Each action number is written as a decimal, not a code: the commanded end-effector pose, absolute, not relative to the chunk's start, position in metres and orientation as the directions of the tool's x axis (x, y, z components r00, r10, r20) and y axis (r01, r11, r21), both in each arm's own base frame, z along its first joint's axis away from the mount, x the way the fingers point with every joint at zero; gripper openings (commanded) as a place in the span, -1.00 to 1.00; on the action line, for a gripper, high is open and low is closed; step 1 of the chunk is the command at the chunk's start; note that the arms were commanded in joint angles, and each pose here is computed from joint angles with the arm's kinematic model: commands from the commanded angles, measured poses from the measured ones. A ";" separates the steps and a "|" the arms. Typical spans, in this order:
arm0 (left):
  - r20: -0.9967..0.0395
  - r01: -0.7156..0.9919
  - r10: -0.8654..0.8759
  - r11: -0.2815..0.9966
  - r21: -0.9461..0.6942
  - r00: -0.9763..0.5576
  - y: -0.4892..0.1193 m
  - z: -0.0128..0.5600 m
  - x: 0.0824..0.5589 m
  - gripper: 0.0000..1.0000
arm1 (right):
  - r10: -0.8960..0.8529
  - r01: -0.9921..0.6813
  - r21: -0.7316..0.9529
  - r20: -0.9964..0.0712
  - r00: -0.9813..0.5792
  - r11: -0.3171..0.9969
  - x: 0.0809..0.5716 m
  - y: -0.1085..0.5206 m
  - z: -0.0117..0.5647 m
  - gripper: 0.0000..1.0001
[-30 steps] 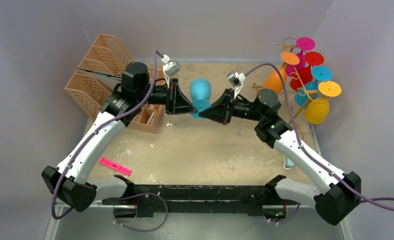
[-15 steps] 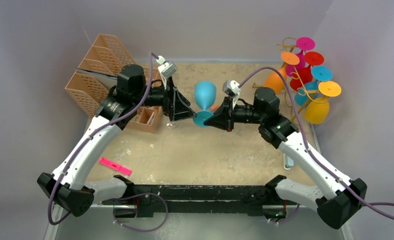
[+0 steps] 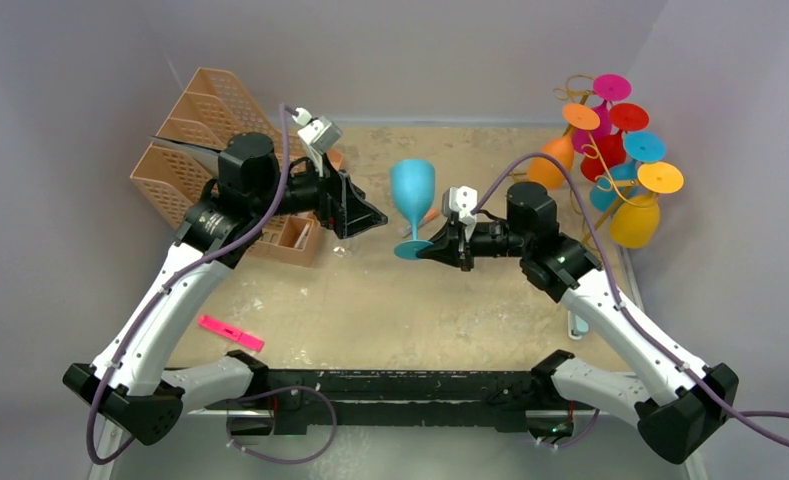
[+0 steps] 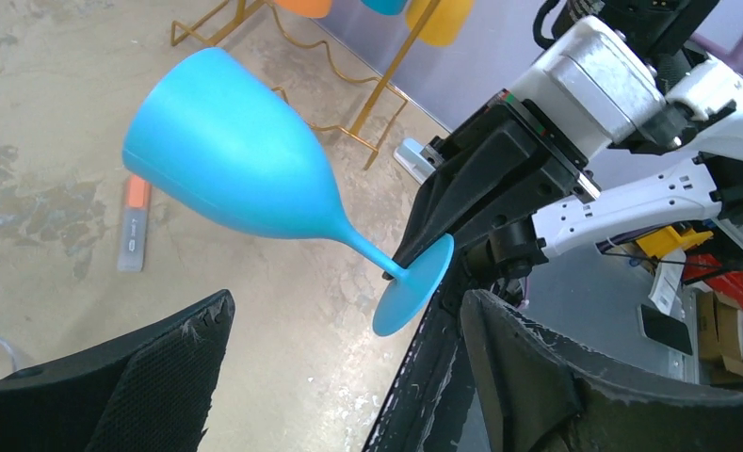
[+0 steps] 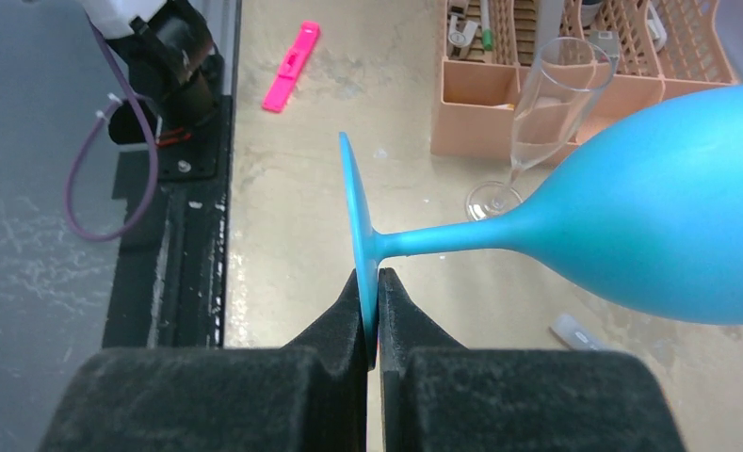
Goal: Take the wine glass off the wine glass rack
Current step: Place the wine glass at the center of the board.
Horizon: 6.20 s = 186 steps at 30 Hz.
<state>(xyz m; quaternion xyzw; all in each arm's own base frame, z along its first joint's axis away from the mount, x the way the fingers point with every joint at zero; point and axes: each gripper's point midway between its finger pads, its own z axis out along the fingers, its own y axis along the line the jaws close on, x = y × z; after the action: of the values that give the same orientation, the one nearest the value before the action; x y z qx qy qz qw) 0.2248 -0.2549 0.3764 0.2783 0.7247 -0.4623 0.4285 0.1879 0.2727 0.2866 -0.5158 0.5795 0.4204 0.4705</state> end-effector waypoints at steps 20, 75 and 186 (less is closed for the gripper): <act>-0.869 0.757 -0.089 0.454 -0.471 -0.487 -0.253 0.404 0.231 0.84 | -0.322 -0.949 -0.317 -0.897 0.302 -0.006 0.178 0.251 0.257 -1.00; -0.858 0.819 0.117 0.386 -0.424 -0.500 -0.240 0.371 0.185 0.61 | -0.382 -0.613 -0.734 -0.498 0.779 -0.292 0.139 0.279 0.179 -1.00; -0.647 0.608 0.455 0.794 -0.017 -0.612 -0.175 0.172 0.269 -0.83 | -0.239 -0.713 0.036 -0.930 -0.281 0.700 0.162 0.221 0.321 0.84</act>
<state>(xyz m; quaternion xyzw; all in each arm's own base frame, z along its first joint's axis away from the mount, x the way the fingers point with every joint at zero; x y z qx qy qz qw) 0.2609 -0.1707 0.1557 0.2903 0.9003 -0.1196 0.3015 0.1613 0.2258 0.3041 -0.3443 0.7665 0.2180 0.4964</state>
